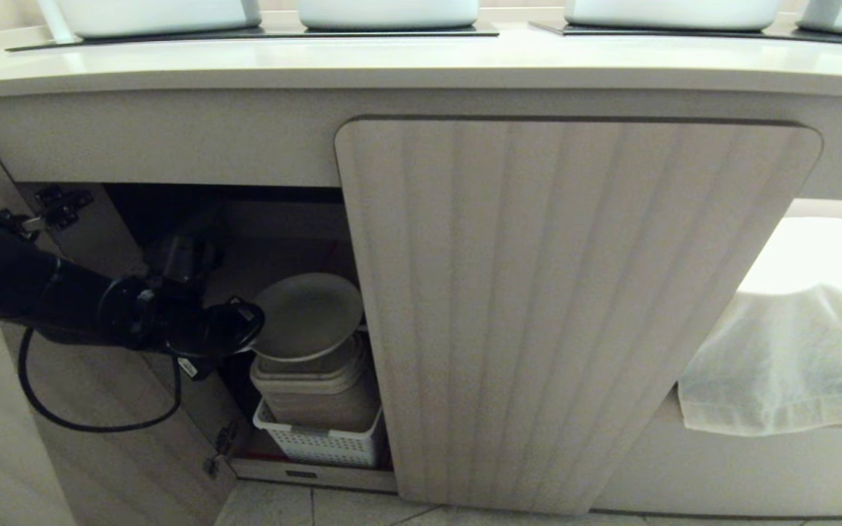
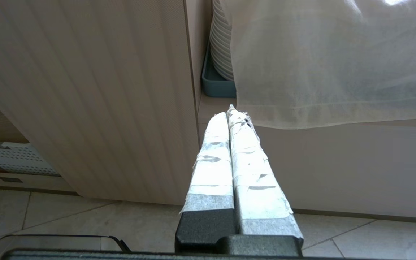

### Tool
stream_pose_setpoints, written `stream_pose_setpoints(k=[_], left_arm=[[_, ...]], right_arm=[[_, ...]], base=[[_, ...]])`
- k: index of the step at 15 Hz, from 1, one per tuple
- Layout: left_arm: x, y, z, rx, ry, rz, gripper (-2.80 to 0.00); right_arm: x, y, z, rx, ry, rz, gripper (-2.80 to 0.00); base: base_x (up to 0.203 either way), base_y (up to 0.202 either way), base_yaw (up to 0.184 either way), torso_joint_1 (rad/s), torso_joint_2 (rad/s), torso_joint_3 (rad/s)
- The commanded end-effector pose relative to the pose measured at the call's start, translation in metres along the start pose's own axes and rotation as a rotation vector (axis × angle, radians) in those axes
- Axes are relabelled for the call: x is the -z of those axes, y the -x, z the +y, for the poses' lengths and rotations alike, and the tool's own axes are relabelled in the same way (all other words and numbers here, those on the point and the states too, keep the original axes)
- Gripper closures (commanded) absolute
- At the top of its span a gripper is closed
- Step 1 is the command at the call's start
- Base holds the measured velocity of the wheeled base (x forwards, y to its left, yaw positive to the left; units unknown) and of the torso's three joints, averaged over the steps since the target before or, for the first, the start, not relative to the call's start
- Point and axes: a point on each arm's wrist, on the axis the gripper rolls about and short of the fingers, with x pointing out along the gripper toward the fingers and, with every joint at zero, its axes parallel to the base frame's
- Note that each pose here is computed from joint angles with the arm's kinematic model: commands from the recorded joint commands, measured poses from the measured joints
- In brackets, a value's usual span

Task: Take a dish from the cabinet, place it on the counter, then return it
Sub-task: Put it back into the cabinet

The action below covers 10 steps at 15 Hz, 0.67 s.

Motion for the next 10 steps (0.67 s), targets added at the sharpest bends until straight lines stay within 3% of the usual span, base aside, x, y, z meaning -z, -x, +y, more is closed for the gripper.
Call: stream_pose_setpoints(k=[1,5,10], left_arm=[[-0.004,-0.008,-0.005,0.007,0.006,-0.005,0.00],[-0.016,-0.023,-0.017,0.032,0.014,-0.032,0.00],[-0.039,-0.040,-0.014,0.026,0.052,-0.069,0.00]], right_arm=[[0.000,0.000,0.000,0.000,0.000,0.000,0.00],[0.000,0.000,0.000,0.000,0.000,0.000,0.00],[0.000,0.000,0.000,0.000,0.000,0.001,0.00]], base=[[0.000,0.000,0.000,0.000,0.00,0.000],[0.000,0.000,0.000,0.000,0.00,0.000],[0.000,0.000,0.000,0.000,0.00,0.000]])
